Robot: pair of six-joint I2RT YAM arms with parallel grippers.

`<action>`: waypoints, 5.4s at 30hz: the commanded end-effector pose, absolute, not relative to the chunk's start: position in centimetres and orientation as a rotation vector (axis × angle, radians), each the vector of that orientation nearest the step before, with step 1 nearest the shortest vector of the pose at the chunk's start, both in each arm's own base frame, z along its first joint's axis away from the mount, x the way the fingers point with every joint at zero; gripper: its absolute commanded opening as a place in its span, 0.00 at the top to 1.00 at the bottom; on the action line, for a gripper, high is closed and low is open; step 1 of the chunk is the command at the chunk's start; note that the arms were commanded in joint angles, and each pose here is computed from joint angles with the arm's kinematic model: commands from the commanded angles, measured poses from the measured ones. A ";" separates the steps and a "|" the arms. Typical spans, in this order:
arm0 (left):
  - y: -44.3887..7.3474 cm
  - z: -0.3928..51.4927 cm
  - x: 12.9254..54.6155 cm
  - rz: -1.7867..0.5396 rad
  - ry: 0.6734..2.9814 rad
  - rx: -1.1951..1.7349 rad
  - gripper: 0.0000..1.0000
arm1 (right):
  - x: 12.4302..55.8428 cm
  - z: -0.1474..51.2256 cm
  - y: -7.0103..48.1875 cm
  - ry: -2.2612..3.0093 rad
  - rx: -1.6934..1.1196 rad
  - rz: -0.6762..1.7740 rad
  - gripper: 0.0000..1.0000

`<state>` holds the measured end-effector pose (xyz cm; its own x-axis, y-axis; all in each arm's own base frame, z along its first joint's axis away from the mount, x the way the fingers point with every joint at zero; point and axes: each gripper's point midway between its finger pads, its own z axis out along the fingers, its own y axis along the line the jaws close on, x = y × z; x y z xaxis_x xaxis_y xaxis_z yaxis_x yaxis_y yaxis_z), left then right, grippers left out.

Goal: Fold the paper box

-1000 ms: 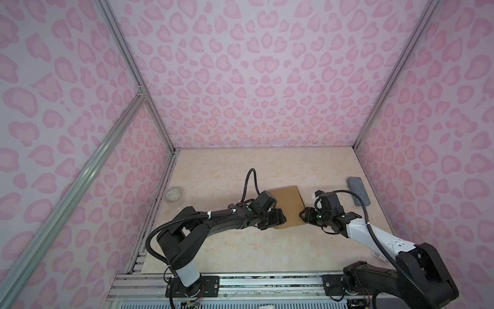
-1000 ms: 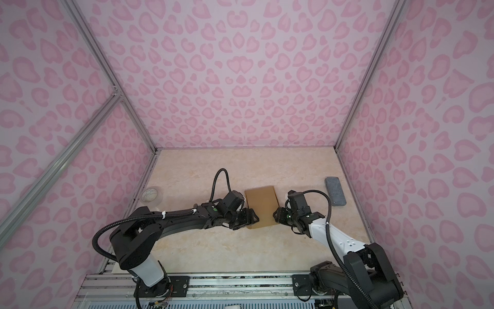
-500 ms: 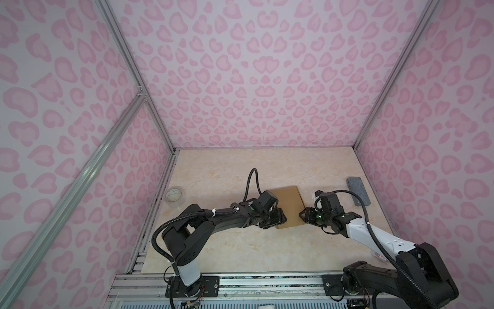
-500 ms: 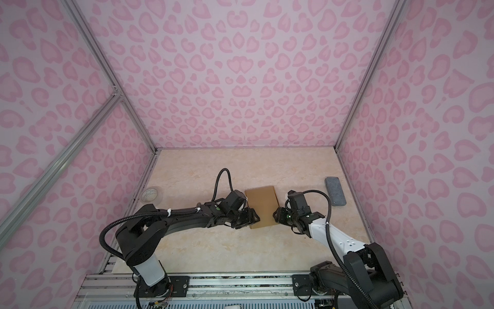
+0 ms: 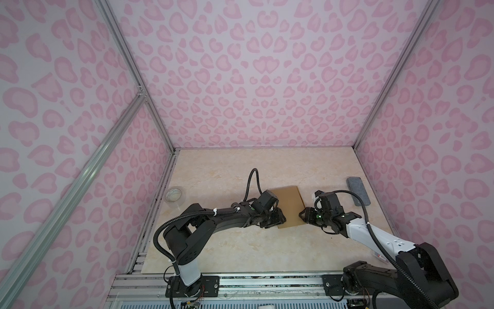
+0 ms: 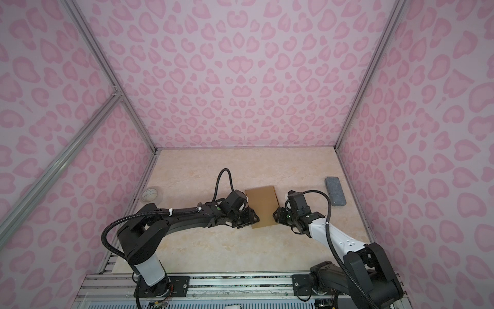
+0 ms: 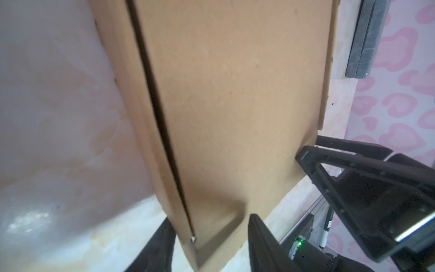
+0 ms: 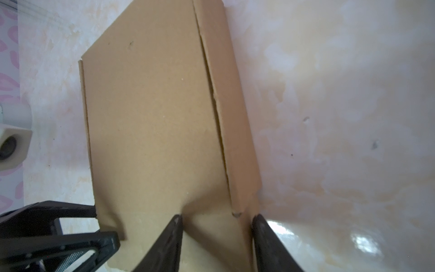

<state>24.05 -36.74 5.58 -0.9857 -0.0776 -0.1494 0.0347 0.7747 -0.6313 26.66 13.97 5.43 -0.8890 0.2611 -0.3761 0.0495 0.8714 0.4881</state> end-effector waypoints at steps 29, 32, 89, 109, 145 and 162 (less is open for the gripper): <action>-34.9 5.2 25.1 -0.859 2.753 0.001 0.47 | 26.5 5.5 13.7 2.618 0.229 0.639 0.50; -34.8 5.4 25.2 -0.859 2.748 -0.001 0.46 | 26.4 5.5 13.8 2.619 0.229 0.642 0.50; -27.1 11.6 36.2 -0.751 2.664 -0.189 0.23 | 25.7 10.2 14.6 2.533 0.137 0.643 0.52; -30.4 19.1 42.1 -0.575 2.435 0.179 0.03 | 23.7 11.3 19.3 2.446 0.028 0.821 0.54; -33.5 23.9 47.2 -0.322 2.238 0.424 0.03 | 22.6 11.6 21.1 2.346 -0.025 0.902 0.55; -37.9 12.9 46.6 -0.146 2.420 0.610 0.03 | 21.7 9.0 22.0 2.391 -0.049 0.898 0.55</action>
<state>46.92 -37.91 14.00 -0.6869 0.3574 -0.6328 0.4473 0.8942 0.0194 21.34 21.90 8.79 -0.8434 0.1502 -0.5159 -0.2233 0.7753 0.5908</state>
